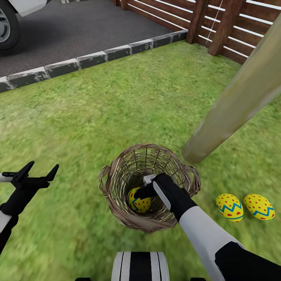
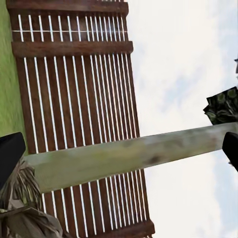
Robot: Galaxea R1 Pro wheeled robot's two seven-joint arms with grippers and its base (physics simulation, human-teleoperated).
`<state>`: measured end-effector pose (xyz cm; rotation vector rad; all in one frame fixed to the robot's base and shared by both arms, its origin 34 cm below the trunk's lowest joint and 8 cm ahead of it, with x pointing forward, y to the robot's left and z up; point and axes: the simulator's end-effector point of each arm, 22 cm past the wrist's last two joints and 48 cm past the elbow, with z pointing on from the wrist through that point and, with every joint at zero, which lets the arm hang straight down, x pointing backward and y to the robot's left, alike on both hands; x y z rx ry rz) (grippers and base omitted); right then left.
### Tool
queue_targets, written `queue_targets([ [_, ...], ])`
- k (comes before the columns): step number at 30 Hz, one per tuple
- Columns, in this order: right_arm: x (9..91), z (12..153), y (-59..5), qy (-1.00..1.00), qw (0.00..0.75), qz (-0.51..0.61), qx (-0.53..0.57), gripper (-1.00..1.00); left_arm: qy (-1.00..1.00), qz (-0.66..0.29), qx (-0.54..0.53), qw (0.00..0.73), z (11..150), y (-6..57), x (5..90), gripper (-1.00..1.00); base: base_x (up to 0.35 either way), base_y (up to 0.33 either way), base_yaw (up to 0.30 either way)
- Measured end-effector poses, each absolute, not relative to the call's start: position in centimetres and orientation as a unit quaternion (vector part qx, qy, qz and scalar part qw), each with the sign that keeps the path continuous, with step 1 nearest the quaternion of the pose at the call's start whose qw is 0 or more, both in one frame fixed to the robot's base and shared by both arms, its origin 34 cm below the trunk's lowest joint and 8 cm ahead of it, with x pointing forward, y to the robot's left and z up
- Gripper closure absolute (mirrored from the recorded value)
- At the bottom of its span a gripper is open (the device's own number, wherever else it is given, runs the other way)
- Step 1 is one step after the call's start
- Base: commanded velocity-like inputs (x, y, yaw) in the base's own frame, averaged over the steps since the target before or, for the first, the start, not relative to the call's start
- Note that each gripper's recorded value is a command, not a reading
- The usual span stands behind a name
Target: Take the three Easter eggs out of the wicker basket on the lawn in the garden, then place them on the lawn next to a single tree (choose any tree) so that all three eggs are next to the same tree and none are left in the basket.
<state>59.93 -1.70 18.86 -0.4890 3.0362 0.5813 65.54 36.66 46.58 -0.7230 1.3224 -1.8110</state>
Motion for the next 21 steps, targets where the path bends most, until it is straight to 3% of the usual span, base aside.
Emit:
queue_targets([
  [21, 62.9, 18.8, -3.3, 0.973, 0.033, 0.163, -0.162, -1.00, 0.515, -0.711, -0.305, 0.368, 44.4, 35.3, 64.5, -1.00, 0.000, 0.000, 0.000],
])
